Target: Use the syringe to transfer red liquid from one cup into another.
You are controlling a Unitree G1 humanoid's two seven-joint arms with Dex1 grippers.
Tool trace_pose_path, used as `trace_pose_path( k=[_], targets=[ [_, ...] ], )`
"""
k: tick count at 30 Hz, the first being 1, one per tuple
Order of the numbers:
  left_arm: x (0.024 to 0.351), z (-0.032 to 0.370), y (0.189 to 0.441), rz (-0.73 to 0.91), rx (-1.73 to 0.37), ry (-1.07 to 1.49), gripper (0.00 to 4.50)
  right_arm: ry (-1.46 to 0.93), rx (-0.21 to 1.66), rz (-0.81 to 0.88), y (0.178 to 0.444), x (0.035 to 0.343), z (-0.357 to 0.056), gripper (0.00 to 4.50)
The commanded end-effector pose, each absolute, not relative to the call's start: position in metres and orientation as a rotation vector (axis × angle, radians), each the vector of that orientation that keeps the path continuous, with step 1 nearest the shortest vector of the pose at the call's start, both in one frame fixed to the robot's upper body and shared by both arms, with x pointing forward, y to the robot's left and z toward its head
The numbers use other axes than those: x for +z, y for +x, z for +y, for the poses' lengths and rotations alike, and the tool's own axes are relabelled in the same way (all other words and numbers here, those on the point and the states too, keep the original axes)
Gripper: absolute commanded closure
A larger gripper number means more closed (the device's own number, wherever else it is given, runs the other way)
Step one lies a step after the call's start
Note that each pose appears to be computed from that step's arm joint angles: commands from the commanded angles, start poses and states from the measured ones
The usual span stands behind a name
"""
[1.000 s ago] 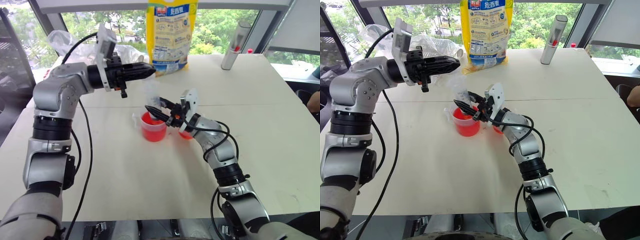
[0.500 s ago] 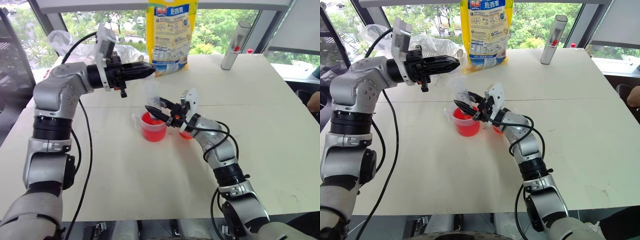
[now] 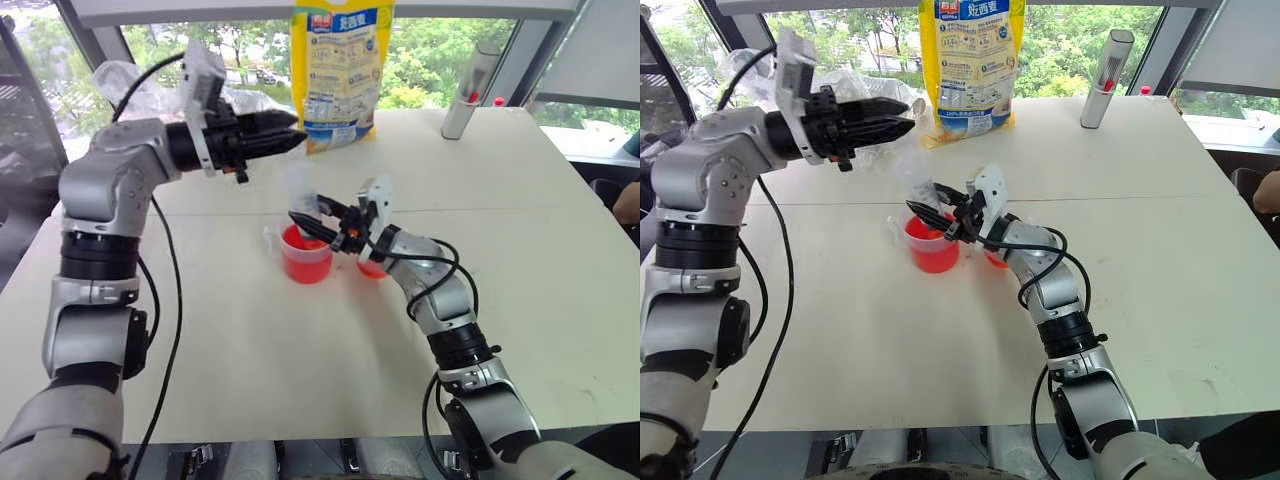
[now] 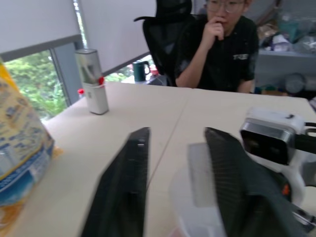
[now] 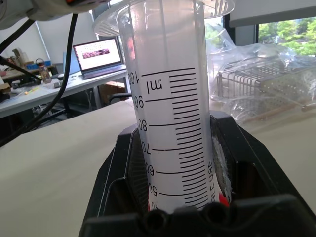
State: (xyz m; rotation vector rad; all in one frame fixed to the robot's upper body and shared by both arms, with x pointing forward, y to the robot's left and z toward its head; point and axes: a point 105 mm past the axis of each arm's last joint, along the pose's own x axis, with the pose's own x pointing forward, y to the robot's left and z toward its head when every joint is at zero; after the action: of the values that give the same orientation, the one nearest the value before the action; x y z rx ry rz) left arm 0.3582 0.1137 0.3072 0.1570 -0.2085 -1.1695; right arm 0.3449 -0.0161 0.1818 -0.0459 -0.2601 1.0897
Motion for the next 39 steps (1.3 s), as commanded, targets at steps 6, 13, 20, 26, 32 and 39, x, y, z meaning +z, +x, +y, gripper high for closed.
trace_pose_path(
  k=[6, 13, 20, 26, 32, 39],
  targets=[
    [0.329, 0.117, 0.348, -0.301, -1.140, 0.211, 0.03, -0.074, 1.115, -0.395, 0.338, 0.222, -0.011, 3.11],
    [0.342, 0.133, 0.345, -0.349, -1.084, 0.164, 0.03, -0.071, 1.087, -0.414, 0.342, 0.231, -0.015, 3.11],
    [0.350, 0.156, 0.343, -0.371, -1.010, 0.079, 0.03, -0.052, 1.057, -0.425, 0.345, 0.236, -0.020, 3.11],
    [0.323, 0.160, 0.343, -0.291, -0.989, 0.126, 0.03, 0.011, 0.980, -0.486, 0.348, 0.270, -0.040, 3.11],
    [0.303, 0.132, 0.345, -0.255, -1.077, 0.156, 0.03, 0.065, 0.867, -0.558, 0.335, 0.311, -0.082, 3.11],
    [0.312, 0.112, 0.349, -0.293, -1.150, 0.152, 0.03, 0.028, 0.767, -0.501, 0.324, 0.297, -0.112, 3.11]
  ],
)
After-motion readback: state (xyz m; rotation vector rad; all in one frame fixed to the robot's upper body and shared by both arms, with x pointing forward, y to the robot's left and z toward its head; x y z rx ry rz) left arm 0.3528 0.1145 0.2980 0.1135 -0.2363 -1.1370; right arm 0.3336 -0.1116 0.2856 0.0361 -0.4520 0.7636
